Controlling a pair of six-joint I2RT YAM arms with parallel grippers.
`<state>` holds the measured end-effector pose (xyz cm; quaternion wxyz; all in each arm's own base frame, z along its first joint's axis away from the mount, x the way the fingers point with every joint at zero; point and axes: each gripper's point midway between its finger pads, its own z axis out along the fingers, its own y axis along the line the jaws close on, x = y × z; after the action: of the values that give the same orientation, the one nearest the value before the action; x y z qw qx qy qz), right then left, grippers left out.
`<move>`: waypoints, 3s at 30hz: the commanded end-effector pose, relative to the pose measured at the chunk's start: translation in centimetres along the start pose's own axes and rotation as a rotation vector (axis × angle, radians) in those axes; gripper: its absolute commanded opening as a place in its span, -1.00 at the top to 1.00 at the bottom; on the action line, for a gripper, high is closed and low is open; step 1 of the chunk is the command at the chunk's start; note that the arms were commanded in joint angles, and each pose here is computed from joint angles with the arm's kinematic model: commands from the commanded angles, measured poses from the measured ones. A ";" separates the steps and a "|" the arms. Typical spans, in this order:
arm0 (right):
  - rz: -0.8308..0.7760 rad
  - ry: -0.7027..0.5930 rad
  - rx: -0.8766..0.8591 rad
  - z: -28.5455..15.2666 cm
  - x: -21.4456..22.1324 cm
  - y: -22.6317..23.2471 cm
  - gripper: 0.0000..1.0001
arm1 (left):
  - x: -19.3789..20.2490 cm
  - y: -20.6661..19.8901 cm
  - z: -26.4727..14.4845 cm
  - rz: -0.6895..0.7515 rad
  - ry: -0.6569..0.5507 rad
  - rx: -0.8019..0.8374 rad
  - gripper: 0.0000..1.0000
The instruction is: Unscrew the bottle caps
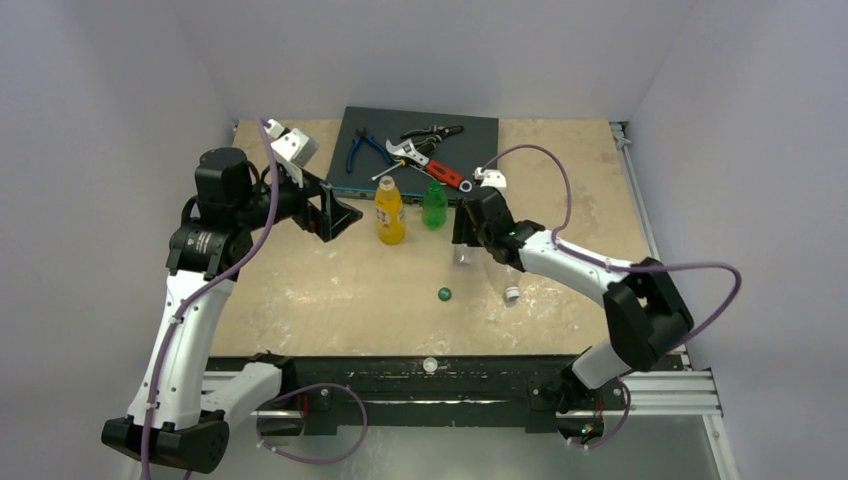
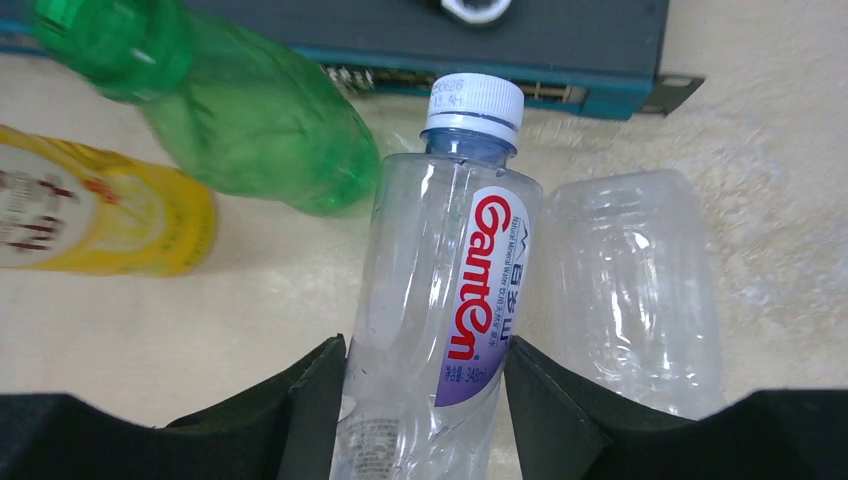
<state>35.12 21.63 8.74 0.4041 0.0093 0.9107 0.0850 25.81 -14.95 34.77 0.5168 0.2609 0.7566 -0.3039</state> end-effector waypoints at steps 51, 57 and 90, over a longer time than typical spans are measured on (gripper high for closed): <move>0.208 -0.761 -0.941 -34.1 -17.3 26.4 -0.35 | -4.0 -6.9 -2.4 0.003 -0.221 0.291 0.09; 0.181 -0.667 -1.010 -33.5 -20.2 23.8 -0.59 | -3.2 -8.0 -3.1 0.083 -0.216 0.341 0.15; 0.034 -0.666 -1.117 -34.1 -19.2 26.8 -0.19 | -4.9 -8.6 -2.8 -0.004 -0.269 0.400 -1.00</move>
<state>22.62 42.30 46.20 0.5756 -0.1686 0.6028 0.5262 19.60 -18.70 40.64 0.5491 0.3198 0.6212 -0.4585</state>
